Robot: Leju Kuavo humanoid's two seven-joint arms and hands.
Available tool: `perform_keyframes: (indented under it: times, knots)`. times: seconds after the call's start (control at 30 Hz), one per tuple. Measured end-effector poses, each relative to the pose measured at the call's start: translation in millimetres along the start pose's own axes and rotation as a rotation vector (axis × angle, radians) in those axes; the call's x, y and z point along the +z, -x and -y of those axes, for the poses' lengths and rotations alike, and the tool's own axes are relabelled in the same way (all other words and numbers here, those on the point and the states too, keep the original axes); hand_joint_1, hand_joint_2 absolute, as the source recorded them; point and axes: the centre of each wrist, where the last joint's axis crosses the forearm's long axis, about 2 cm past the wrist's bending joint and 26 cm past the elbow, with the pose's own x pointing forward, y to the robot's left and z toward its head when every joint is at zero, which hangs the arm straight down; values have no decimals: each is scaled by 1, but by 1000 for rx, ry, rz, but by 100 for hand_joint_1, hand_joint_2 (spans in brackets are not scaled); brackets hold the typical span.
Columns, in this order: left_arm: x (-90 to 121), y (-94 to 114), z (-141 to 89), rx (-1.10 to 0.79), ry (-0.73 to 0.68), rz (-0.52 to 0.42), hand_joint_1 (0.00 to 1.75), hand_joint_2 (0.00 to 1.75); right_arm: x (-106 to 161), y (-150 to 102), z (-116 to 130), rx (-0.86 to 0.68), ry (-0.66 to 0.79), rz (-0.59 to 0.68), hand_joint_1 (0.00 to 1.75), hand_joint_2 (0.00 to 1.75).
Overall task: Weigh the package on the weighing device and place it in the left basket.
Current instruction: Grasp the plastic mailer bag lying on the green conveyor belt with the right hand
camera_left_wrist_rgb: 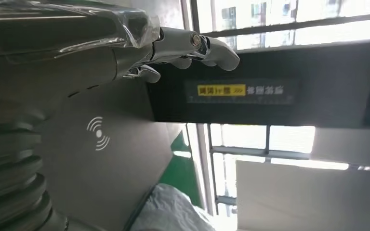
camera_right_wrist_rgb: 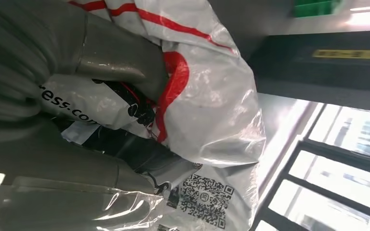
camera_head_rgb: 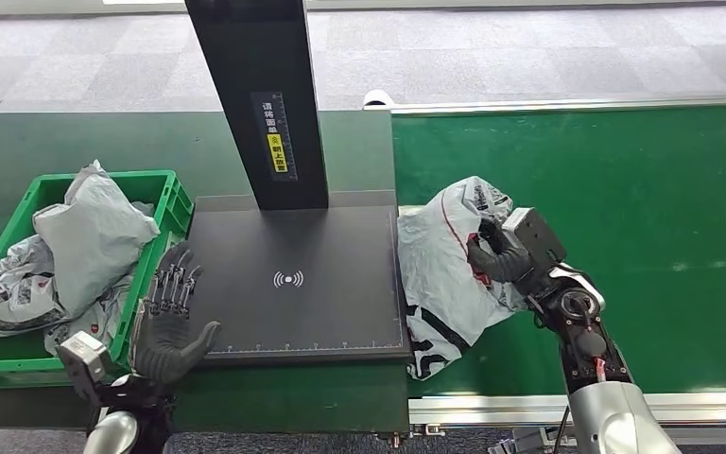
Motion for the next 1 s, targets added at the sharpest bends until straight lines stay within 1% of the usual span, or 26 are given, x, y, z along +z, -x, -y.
perform_keyframes:
  times: [0.13, 0.3, 0.4, 0.5, 0.57, 0.67, 0.8, 0.93, 1.0]
  knots:
    - [-3, -4, -1, 13, -55, 39, 0, 175, -4, -10, -3, -25, 62, 67, 175, 175]
    - [-6, -11, -1, 31, -124, 92, 0, 175, -2, -19, -7, -60, 205, 168, 175, 175]
    - [-8, -14, -1, 35, -144, 113, 0, 175, 0, -24, -9, -79, 256, 226, 175, 175]
    - [-10, -17, 0, 45, -164, 133, 0, 175, 2, -33, -12, -82, 322, 312, 175, 175]
    - [-13, -18, 0, 55, -178, 148, 0, 175, 1, -44, -14, -69, 370, 375, 175, 175]
    - [-18, -19, -1, 64, -189, 164, 0, 175, -1, -61, -17, -38, 407, 447, 175, 175]
    - [-21, -20, -1, 68, -201, 178, 0, 175, 1, -75, -22, 37, 444, 506, 175, 175]
    - [-23, -21, -2, 65, -214, 190, 0, 175, 0, -85, -28, 208, 495, 503, 175, 175]
    - [-24, -22, -3, 64, -219, 194, 0, 175, -2, -86, -31, 258, 504, 492, 175, 175]
